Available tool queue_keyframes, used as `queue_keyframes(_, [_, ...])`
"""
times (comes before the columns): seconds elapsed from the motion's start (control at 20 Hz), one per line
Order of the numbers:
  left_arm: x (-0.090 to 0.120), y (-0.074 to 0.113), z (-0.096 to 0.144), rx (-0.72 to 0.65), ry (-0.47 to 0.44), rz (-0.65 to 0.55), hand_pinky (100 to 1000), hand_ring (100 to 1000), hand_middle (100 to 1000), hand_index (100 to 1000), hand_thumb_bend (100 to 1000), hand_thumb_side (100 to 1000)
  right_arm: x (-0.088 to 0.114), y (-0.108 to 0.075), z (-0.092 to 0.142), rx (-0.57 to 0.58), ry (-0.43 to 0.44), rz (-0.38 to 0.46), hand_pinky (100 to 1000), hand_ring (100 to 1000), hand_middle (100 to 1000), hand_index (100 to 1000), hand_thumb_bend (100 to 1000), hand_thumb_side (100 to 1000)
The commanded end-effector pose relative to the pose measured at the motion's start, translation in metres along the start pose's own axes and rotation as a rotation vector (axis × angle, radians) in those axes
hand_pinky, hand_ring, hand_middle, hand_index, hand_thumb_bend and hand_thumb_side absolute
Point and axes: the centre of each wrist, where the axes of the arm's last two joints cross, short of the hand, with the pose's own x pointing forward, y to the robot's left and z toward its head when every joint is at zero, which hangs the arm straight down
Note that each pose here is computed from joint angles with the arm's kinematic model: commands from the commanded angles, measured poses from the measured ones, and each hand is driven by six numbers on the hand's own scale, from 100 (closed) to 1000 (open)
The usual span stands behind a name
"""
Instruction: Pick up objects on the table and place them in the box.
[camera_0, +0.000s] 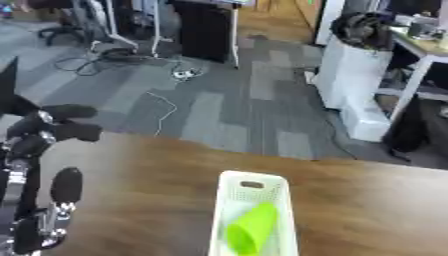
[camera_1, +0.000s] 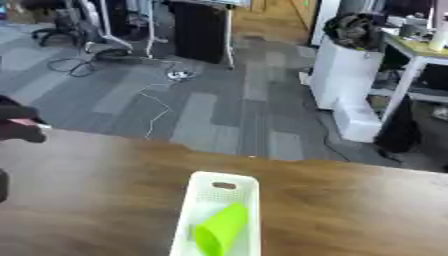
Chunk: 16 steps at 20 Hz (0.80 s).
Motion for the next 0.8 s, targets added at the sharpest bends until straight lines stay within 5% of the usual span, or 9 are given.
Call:
queue_keyframes(0.05, [0.001,0.006,-0.01,0.003,-0.038,-0.016,462,520,682,689,568,1000,0.004,0.0,-0.002,-0.236,-0.238,-0.185,100,310,332,443,336,1000])
queue_keyframes(0.45, [0.0,0.01,-0.021,0.044,-0.059,-0.013,467,524,681,689,577,1000,0.011,0.012,0.017,-0.059,-0.284,-0.109,100,306,337,447,332,1000])
queue_keyframes(0.8, [-0.003,0.015,-0.017,0.049,-0.05,-0.049,468,524,680,688,573,1000,0.013,0.021,0.012,-0.029,-0.335,-0.142,100,315,341,448,332,1000])
